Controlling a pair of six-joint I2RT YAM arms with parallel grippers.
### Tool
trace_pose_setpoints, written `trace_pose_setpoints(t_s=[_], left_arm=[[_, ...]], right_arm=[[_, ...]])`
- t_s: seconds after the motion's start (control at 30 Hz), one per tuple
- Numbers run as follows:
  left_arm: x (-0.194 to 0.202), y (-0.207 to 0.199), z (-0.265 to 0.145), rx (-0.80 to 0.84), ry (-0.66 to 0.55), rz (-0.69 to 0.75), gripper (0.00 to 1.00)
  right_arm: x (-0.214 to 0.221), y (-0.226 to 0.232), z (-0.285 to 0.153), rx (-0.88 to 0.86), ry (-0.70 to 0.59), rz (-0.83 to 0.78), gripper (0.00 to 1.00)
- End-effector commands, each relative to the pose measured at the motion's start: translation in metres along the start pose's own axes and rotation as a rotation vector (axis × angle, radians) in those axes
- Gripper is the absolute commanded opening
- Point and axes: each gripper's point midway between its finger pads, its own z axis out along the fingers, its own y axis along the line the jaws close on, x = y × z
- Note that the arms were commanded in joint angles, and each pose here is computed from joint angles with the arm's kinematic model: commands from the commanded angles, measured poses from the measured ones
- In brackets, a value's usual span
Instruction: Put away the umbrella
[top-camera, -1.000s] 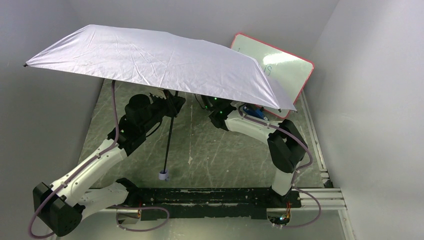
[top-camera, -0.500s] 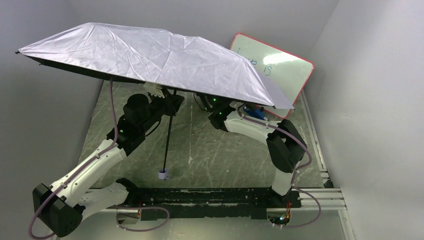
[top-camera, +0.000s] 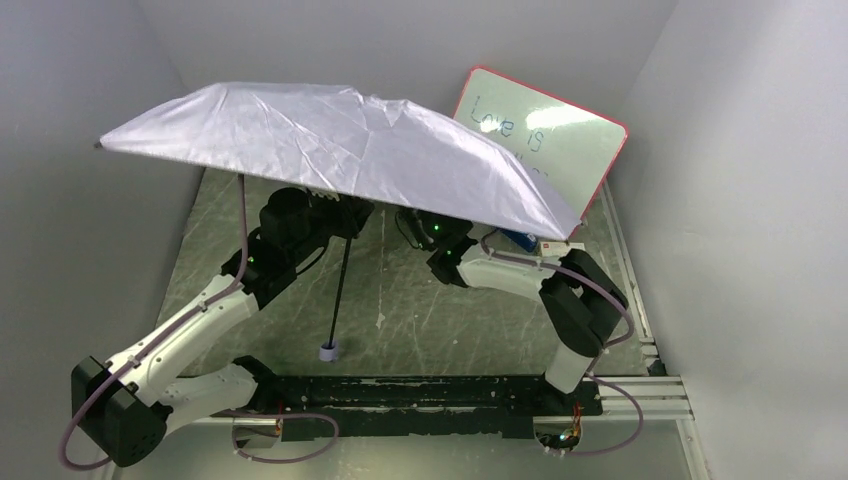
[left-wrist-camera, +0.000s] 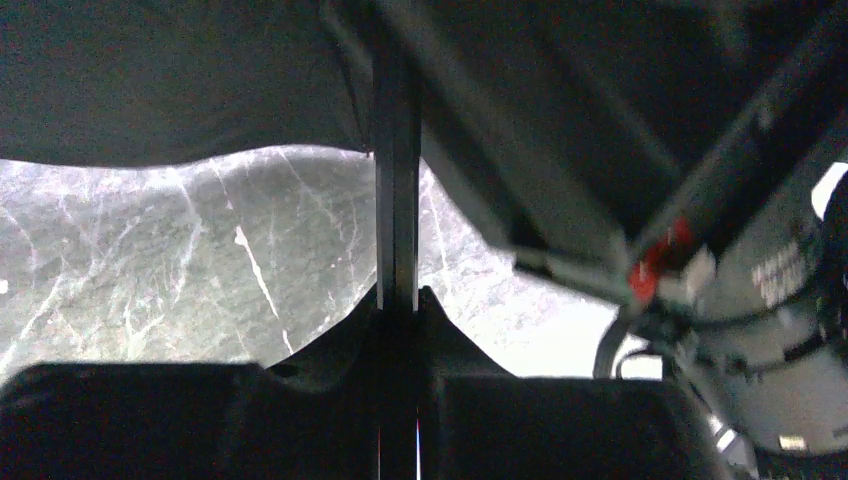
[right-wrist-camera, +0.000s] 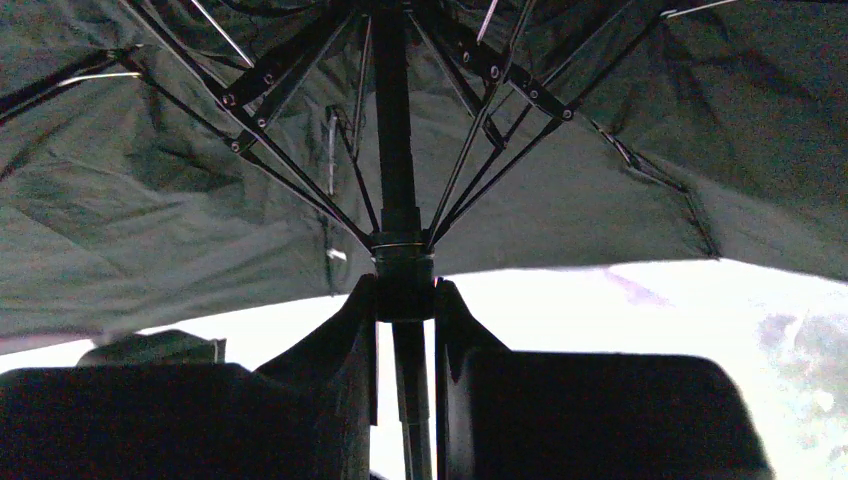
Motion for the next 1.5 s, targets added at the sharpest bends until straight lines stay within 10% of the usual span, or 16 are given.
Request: trace_pose_setpoints(t_s=[0.0, 0.27, 0.47, 0.6, 0.73, 1.07, 1.3, 1.47], left_arm=[[-0.047, -0.007, 0.003, 0.002, -0.153, -0.002, 0.05], [-0.039, -0.014, 0.006, 0.048, -0.113, 0.027, 0.05], [-0.013, -0.019, -0.002, 0.112, -0.044, 0.025, 0.36], [-0.001, -0.024, -0.008, 0.149, -0.019, -0.005, 0.76], [0.011, -0.027, -0.011, 0.175, 0.017, -0.037, 0.86], [0.030, -0.031, -0.022, 0.213, 0.086, -0.057, 0.62], [0.030, -0.027, -0.016, 0.180, 0.094, -0.073, 0.07], [0.011, -0.020, -0.002, 0.109, 0.052, -0.082, 0.05]], right_arm=[[0.031, -0.002, -0.028, 0.040, 0.075, 0.001, 0.00], [0.009, 0.009, -0.021, 0.083, -0.008, -0.013, 0.00], [-0.036, 0.030, 0.002, 0.087, -0.123, -0.012, 0.00], [-0.058, 0.034, 0.010, 0.082, -0.180, -0.006, 0.00], [-0.074, 0.038, 0.015, 0.067, -0.214, 0.000, 0.00], [-0.093, 0.040, 0.016, 0.050, -0.259, -0.019, 0.00], [-0.091, 0.037, 0.014, 0.029, -0.228, -0.046, 0.00], [-0.081, 0.026, 0.003, 0.040, -0.179, -0.099, 0.00]])
